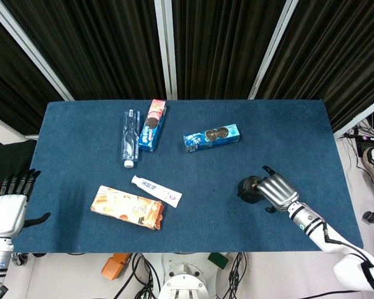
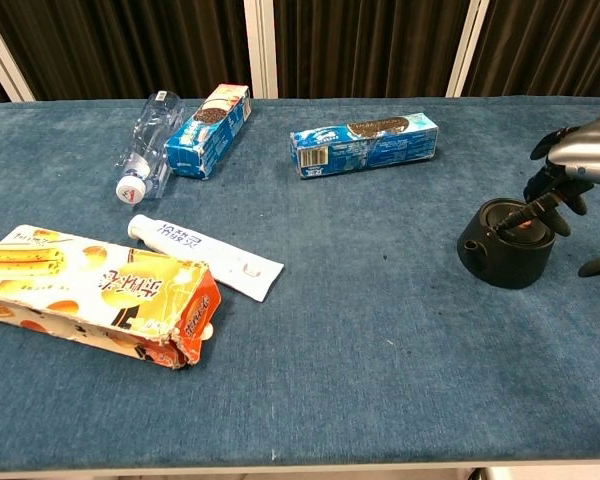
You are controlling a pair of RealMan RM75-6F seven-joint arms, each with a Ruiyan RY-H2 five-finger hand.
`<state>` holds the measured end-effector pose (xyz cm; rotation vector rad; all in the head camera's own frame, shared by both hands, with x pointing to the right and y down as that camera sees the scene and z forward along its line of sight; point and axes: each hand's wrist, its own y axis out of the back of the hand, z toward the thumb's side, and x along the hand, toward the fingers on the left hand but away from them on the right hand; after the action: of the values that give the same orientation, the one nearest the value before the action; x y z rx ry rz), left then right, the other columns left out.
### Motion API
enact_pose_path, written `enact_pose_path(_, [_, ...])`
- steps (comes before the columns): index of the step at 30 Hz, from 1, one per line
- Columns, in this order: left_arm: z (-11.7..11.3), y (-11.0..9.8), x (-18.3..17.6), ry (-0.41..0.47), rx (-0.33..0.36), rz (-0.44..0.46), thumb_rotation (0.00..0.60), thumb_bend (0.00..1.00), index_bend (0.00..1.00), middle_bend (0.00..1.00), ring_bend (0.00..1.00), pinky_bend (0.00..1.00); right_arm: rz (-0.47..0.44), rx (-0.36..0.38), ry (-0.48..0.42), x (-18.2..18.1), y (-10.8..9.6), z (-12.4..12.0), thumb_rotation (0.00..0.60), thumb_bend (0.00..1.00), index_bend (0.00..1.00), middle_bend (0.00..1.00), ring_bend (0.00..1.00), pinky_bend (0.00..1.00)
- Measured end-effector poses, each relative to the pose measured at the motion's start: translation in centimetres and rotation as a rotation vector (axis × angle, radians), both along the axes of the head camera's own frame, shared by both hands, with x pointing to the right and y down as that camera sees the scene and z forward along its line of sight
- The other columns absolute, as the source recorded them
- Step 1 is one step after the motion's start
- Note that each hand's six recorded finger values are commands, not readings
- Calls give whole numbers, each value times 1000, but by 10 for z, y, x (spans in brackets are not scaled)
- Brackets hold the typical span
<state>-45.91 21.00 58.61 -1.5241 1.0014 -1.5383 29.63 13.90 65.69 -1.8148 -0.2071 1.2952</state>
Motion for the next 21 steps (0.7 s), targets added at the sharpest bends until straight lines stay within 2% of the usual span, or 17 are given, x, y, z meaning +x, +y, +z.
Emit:
enact_pose_path(7, [1, 0, -1, 2, 1, -2, 600, 38, 61, 56, 0, 0, -1, -24, 15, -1, 2, 6, 600, 67, 846, 694, 719, 175])
enact_pose_path(13, [2, 0, -2, 3, -4, -6, 600, 38, 61, 57, 0, 0, 18, -41, -5, -5, 1, 7, 600, 67, 986, 816, 858, 175])
enact_pose_path(18, [3, 0, -3, 2, -5, -6, 600, 37, 61, 57, 0, 0, 50, -60, -34, -6, -2, 6, 592, 31, 1000, 904, 947, 178])
enact_pose_path(19, [3, 0, -3, 2, -4, -6, 600, 37, 61, 57, 0, 0, 56, -64, -40, -6, -2, 6, 554, 12, 1000, 917, 959, 178])
enact_pose_path(21, [2, 0, -2, 3, -3, -6, 600, 37, 61, 57, 0, 0, 73, -75, -56, -7, -3, 6, 427, 0, 1000, 936, 972, 178])
